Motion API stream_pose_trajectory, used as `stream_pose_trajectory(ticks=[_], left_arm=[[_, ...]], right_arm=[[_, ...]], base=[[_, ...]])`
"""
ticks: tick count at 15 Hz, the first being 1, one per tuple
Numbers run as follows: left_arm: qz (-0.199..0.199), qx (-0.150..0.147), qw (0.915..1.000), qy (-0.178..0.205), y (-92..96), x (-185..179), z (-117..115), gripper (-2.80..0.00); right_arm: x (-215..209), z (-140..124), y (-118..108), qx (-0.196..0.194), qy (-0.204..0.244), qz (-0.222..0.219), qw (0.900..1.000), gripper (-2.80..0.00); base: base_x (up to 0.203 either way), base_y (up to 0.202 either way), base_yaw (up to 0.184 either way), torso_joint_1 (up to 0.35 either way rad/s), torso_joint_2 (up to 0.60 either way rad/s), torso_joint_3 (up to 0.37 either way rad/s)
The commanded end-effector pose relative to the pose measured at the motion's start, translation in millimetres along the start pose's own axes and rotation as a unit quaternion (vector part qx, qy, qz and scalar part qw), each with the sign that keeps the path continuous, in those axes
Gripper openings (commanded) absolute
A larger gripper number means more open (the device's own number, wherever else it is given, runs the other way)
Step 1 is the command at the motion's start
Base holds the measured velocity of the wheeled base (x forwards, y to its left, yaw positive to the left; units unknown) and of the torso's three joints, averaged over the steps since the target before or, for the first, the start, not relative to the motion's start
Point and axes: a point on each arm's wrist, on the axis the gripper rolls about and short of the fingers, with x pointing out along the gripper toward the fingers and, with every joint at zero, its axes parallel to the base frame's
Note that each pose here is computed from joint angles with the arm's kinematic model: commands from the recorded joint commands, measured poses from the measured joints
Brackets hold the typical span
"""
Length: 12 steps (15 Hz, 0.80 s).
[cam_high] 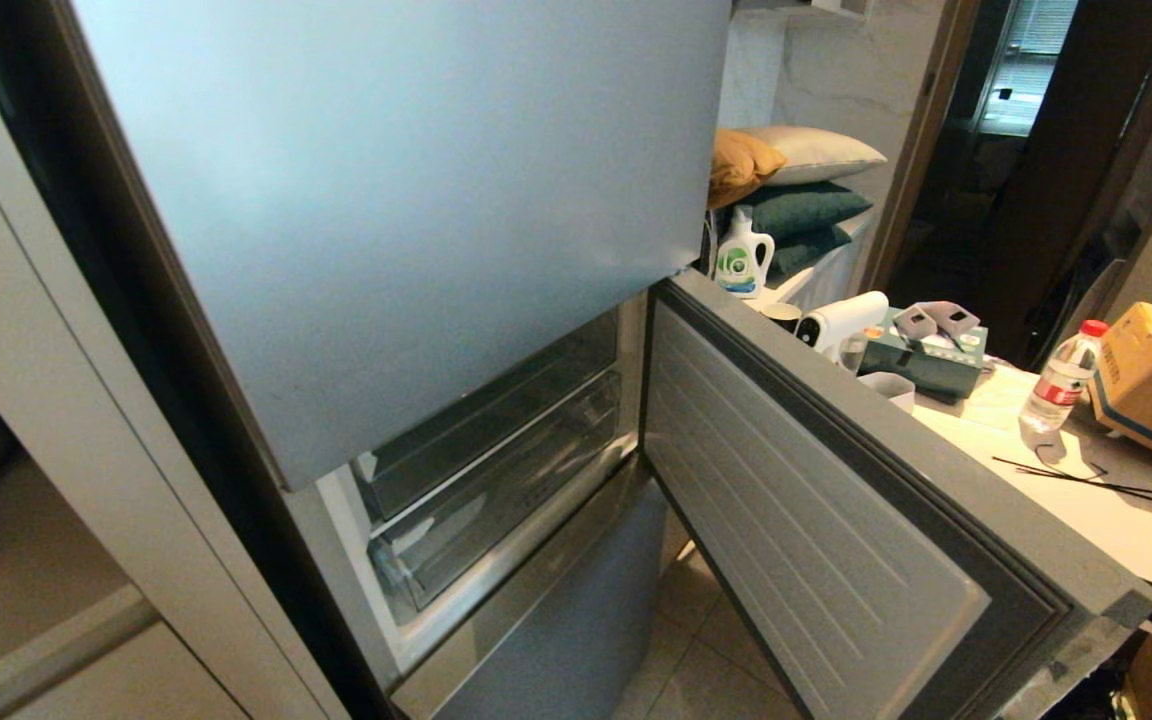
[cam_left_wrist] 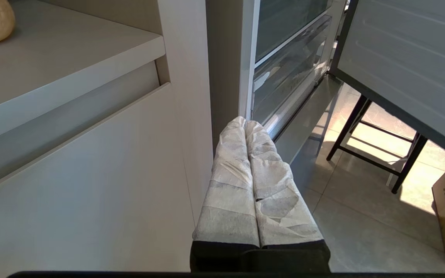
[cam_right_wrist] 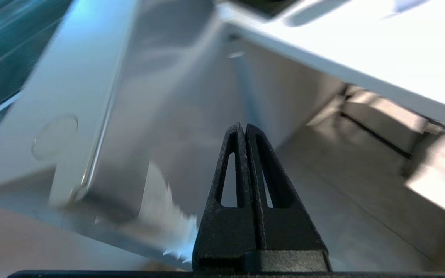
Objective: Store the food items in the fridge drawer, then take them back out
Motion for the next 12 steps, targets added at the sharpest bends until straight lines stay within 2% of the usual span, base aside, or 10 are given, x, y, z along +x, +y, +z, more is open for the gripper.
stream_pose_trajectory(ticks=[1,5,8,12], left_arm=[[0.0,0.0,1.0,0.005,0.0,1,-3,-2.8],[0.0,0.0,1.0,0.005,0.0,1,-3,-2.8],[0.0,0.0,1.0,0.005,0.0,1,-3,-2.8],[0.0,0.0,1.0,0.005,0.0,1,-3,-2.8]], right_arm=[[16,1,8,-0.005,0.023,0.06,0.998,-2.8],[54,-4,27,0.006,0.083,0.163,0.983,-2.8],[83,-11,39,0.011,0.115,0.205,0.972,-2.8],[139,-20,68,0.0,0.109,0.19,0.976,-2.8]], base=[[0.0,0.0,0.0,0.0,0.0,0.0],[0.0,0.0,0.0,0.0,0.0,0.0],[0.0,0.0,0.0,0.0,0.0,0.0],[0.0,0.0,0.0,0.0,0.0,0.0]])
